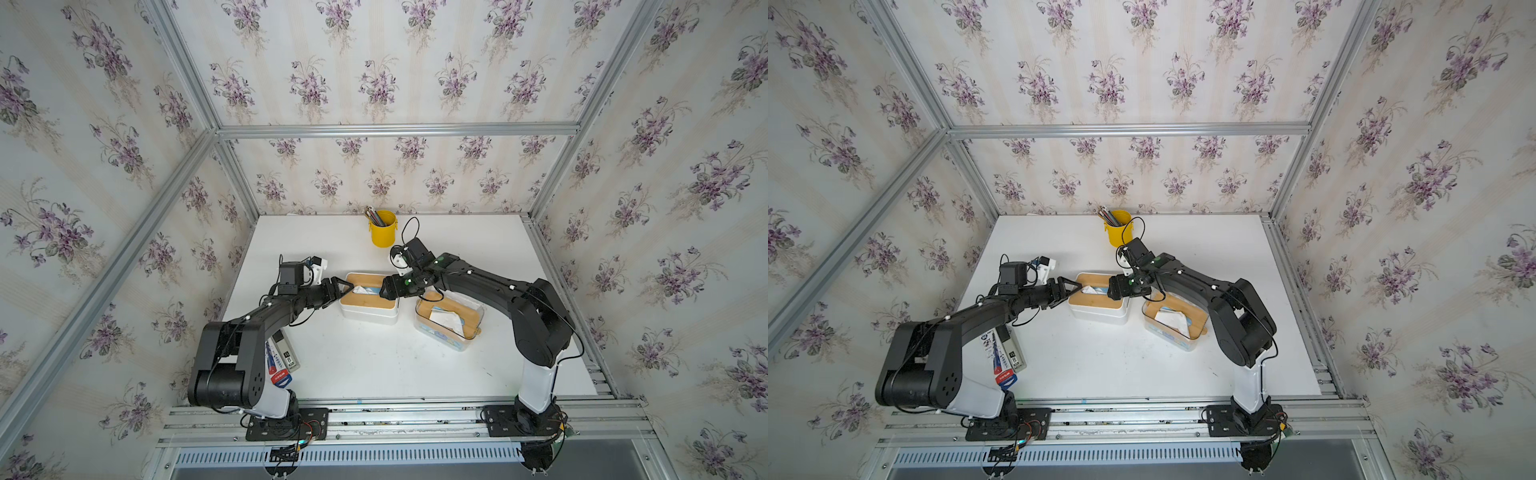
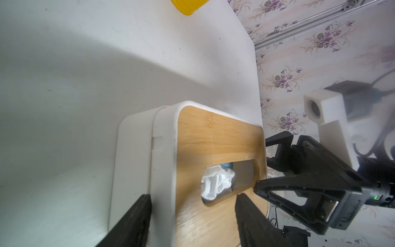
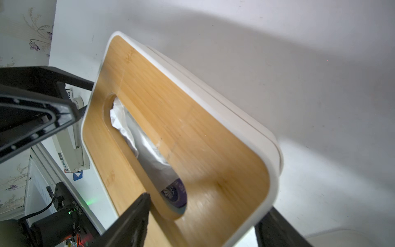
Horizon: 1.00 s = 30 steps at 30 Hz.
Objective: Put the tissue paper into the tissue box
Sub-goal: Close the box lid on the tissue box.
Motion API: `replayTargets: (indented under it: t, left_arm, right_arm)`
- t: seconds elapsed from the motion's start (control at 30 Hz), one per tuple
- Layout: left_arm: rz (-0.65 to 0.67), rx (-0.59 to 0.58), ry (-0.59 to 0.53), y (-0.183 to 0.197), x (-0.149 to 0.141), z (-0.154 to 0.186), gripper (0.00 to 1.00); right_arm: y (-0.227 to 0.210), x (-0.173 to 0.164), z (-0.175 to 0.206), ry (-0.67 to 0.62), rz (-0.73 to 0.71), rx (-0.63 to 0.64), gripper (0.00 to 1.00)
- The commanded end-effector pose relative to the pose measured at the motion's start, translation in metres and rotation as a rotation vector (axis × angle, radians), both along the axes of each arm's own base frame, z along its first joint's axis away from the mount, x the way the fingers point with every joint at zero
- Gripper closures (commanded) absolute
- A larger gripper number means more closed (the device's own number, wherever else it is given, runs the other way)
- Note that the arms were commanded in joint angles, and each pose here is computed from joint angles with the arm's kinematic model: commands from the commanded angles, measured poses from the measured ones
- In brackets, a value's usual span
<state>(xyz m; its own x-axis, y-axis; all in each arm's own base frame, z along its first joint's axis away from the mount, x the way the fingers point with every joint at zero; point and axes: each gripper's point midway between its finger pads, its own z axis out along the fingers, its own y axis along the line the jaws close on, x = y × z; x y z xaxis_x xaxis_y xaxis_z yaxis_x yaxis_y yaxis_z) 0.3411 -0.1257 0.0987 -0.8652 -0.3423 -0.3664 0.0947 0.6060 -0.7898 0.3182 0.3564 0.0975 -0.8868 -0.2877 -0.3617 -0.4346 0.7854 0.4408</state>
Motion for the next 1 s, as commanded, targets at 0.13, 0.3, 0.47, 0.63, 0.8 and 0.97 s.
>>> replayTargets:
  t: [0.13, 0.3, 0.47, 0.63, 0.8, 0.97]
  left_arm:
    - [0.052, -0.021, 0.026, 0.000, -0.038, -0.008, 0.33]
    - [0.092, -0.021, 0.049, 0.003, -0.045, -0.019, 0.33]
    - [0.078, -0.024, 0.051, 0.001, -0.042, -0.018, 0.33]
    - [0.075, -0.016, 0.062, 0.000, -0.042, -0.020, 0.33]
    - [0.077, -0.005, 0.057, 0.001, -0.042, -0.020, 0.32]
    - [0.078, 0.001, 0.056, 0.002, -0.042, -0.019, 0.30]
  right_arm:
    - [0.022, 0.002, -0.004, 0.026, 0.095, 0.037, 0.23]
    - [0.024, 0.001, -0.012, 0.064, 0.083, 0.032, 0.28]
    - [0.022, -0.003, -0.008, 0.076, 0.067, 0.043, 0.31]
    - [0.013, 0.004, 0.004, 0.037, 0.043, 0.007, 0.29]
    - [0.010, 0.000, 0.007, 0.048, 0.042, 0.006, 0.29]
    - [0.004, -0.005, 0.003, 0.054, 0.036, -0.008, 0.32]
